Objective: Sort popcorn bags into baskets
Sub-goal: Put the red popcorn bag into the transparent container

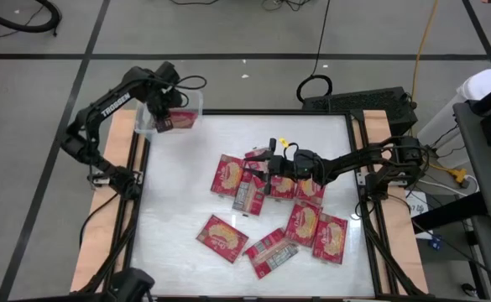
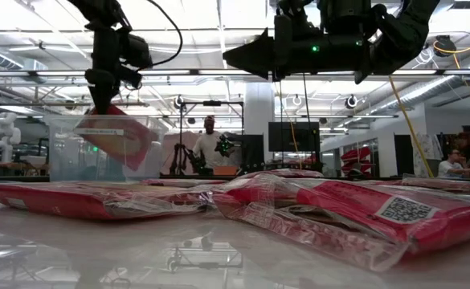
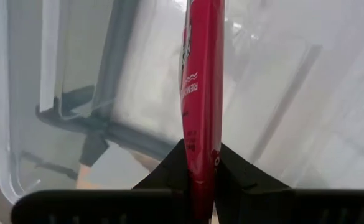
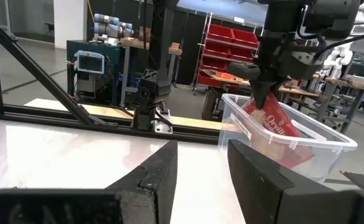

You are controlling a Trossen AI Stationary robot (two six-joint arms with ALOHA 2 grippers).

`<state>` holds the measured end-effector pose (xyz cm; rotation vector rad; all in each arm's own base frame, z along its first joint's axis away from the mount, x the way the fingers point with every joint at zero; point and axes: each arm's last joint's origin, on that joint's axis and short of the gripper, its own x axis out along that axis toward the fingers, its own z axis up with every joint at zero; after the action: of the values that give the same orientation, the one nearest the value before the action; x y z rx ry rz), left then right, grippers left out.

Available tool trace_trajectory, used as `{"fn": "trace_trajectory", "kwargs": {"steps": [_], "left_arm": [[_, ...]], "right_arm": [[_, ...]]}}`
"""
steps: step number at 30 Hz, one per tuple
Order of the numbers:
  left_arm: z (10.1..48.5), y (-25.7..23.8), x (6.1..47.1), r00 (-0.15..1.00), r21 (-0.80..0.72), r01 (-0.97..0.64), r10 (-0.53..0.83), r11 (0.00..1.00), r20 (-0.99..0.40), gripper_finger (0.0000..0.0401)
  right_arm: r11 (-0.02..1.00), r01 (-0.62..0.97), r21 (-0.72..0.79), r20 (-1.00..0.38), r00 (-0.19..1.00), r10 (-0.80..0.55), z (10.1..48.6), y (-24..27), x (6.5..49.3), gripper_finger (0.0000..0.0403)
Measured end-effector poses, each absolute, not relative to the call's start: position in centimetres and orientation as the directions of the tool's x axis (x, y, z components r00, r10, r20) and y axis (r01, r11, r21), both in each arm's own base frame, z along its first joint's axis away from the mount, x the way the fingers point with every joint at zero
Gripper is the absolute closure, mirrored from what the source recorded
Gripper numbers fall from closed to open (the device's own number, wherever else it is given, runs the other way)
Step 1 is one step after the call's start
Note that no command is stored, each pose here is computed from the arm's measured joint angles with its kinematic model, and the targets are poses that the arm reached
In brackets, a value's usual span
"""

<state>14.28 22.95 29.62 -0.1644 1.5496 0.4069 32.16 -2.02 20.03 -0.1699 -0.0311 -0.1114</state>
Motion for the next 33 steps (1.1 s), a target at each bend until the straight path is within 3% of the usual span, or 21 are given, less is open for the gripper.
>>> {"fn": "trace_trajectory", "kwargs": {"steps": [8, 15, 23, 28, 33], "left_arm": [[28.4, 24.1, 14.0, -0.057, 0.123, -0.419, 0.109, 0.9, -0.992, 0.0355], [27.0, 24.9, 14.5, -0.09, 0.103, -0.417, 0.072, 0.903, -0.993, 0.0301], [27.1, 25.6, 14.2, -0.243, 0.297, -0.469, 0.202, 0.832, -0.949, 0.0249], [27.1, 25.4, 14.7, -0.241, 0.31, -0.49, 0.215, 0.815, -0.946, 0.0251], [28.3, 24.6, 15.9, -0.149, 0.333, -0.571, 0.304, 0.75, -0.941, 0.0291]], "right_arm": [[0.98, 0.11, -0.167, 0.04, 0.994, -0.104, 20.0, -2.0, 32.2, 0.0268], [0.98, 0.109, -0.168, 0.04, 0.994, -0.104, 20.0, -2.0, 32.2, 0.0268], [0.979, 0.109, -0.17, 0.04, 0.994, -0.104, 20.0, -2.0, 32.2, 0.0268], [0.979, 0.109, -0.17, 0.04, 0.994, -0.104, 20.0, -2.0, 32.2, 0.0268], [0.979, 0.109, -0.17, 0.04, 0.994, -0.104, 20.0, -2.0, 32.2, 0.0268]]}}
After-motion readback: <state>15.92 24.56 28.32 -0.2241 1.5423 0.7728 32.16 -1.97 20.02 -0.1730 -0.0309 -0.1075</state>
